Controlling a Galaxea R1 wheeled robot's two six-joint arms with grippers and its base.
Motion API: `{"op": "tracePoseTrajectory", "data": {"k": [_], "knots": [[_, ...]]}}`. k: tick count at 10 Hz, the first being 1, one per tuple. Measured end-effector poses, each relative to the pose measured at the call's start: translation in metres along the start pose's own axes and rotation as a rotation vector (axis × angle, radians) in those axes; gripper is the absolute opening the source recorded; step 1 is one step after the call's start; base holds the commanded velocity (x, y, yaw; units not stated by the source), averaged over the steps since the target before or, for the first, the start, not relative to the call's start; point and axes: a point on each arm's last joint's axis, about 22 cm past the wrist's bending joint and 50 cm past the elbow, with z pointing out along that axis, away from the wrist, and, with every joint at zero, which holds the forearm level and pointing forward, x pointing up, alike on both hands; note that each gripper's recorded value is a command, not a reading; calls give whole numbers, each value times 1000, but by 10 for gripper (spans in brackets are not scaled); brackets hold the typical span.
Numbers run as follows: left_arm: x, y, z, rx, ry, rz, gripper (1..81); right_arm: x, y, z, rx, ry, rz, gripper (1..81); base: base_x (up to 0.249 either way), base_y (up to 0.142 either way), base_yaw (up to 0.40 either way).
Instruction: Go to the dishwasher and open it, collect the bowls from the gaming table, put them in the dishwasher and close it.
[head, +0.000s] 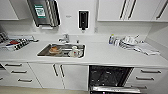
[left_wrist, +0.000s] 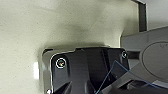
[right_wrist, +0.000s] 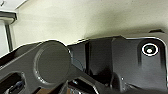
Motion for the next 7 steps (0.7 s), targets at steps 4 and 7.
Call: {"op": "tracePoseTrajectory", "data": {"k": [4,7], "knots": [[-37,33,-1,-28,27,15,811,-12,-3,-18,-37,49,-36,811,0,0,0],[-64,31,10,0,20,2,811,-43,8,-18,-72,41,-14,811,0,0,0]]}}
